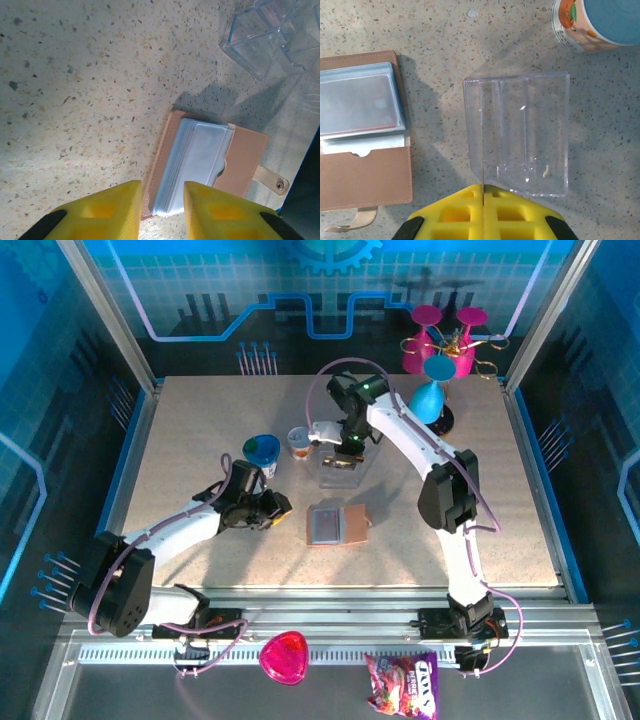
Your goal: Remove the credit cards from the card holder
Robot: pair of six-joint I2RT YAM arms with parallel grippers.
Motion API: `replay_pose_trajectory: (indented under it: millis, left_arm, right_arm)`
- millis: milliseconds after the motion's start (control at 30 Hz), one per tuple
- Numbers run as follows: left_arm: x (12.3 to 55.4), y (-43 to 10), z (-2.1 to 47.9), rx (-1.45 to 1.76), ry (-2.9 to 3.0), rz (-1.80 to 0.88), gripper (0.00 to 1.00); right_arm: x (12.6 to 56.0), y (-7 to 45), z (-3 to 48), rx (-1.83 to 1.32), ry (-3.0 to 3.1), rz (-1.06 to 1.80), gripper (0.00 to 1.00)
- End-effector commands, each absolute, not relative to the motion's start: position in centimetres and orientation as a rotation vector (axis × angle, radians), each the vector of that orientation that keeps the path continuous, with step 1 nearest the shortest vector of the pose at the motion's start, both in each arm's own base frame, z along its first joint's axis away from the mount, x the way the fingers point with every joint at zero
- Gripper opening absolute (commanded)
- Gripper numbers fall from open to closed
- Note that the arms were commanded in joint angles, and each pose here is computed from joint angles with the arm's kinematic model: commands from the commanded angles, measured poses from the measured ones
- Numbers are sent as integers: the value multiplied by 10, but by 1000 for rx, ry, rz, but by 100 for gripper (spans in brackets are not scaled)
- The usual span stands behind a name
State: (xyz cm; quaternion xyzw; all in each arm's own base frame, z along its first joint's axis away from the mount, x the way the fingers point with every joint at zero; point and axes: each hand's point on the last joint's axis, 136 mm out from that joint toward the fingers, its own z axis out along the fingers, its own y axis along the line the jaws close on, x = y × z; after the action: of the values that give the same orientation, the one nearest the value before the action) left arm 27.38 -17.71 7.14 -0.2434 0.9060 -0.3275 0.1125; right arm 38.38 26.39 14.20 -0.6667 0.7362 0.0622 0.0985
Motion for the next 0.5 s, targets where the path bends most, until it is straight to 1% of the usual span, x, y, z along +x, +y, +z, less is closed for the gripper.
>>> replay_pose_trajectory:
  millis: [0, 300, 467]
  left_arm:
    - [275, -171, 70, -719, 2657, -940, 28]
    - [276, -170, 65, -741, 2665, -934, 27]
    - [276, -169, 63, -755, 2668, -929, 27]
  right_arm:
    - [383, 259, 134, -2046, 2191, 206, 0]
    - [402, 260, 106, -2102, 2202, 200, 0]
    - [397, 262, 96, -2118, 2220, 256, 0]
